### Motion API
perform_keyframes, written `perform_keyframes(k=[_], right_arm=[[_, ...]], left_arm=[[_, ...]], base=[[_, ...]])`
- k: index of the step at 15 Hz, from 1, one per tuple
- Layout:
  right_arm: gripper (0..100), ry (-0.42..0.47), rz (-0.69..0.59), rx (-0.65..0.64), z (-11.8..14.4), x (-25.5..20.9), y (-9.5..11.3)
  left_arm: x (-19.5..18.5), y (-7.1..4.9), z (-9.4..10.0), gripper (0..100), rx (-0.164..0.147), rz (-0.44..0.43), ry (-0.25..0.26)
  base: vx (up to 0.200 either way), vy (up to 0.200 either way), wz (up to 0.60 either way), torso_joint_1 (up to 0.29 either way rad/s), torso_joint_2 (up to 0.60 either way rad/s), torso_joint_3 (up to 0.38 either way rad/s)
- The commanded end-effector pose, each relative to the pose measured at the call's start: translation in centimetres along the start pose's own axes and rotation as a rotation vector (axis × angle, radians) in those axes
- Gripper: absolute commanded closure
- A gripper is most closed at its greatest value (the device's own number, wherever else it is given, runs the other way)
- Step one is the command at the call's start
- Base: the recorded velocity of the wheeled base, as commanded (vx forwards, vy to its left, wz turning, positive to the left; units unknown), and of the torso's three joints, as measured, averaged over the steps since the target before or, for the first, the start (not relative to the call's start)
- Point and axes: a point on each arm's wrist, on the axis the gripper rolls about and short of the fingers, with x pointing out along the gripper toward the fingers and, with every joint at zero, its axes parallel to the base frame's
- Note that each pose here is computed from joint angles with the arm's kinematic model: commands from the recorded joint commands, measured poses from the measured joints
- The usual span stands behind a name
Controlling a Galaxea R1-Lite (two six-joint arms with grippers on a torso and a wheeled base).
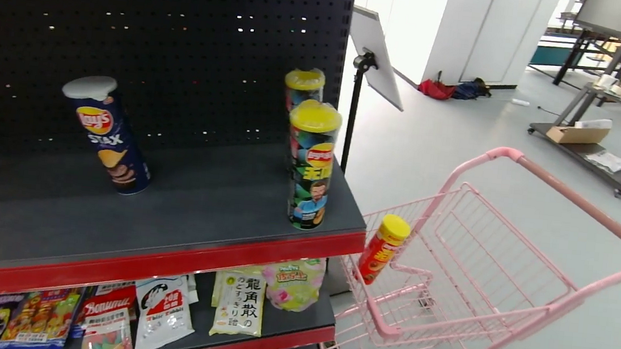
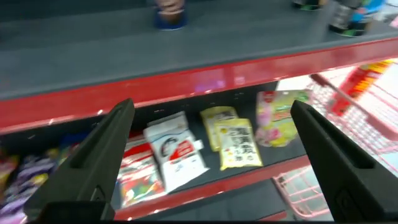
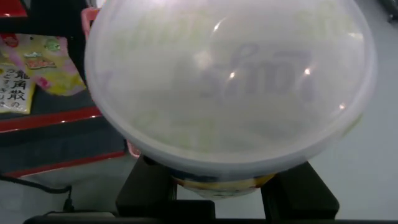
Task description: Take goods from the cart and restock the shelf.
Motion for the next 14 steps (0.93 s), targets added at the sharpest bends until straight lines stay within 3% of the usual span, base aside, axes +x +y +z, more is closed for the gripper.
perform_keyframes(k=[1, 3, 7, 11, 14], right_arm=[[100, -0.008, 0.0, 0.001, -0.1, -0.2, 0.0], [100, -0.016, -0.001, -0.016, -0.8, -0.3, 0.0], [100, -0.173, 0.053, -0.001, -3.0, -2.3, -0.1], [100, -0.264, 0.151, -0.006, -5.9, -3.0, 0.0], [100, -0.286, 0.155, -0.001, -6.1, -3.2, 0.0]], left_arm=[[0.0, 0.0, 0.0, 0, 0.0, 0.0, 0.0], [0.0, 0.0, 0.0, 0, 0.0, 0.0, 0.0], [0.0, 0.0, 0.0, 0, 0.0, 0.0, 0.0], [0.0, 0.0, 0.0, 0, 0.0, 0.0, 0.0], [0.0, 0.0, 0.0, 0, 0.0, 0.0, 0.0]], base=[[0.0, 0.0, 0.6, -0.002, 0.0, 0.007], [0.0, 0.0, 0.3, 0.001, 0.0, -0.004], [0.0, 0.0, 0.0, 0.0, 0.0, 0.0], [0.0, 0.2, 0.0, -0.002, 0.0, 0.001], [0.0, 0.2, 0.0, 0.009, 0.0, 0.001]])
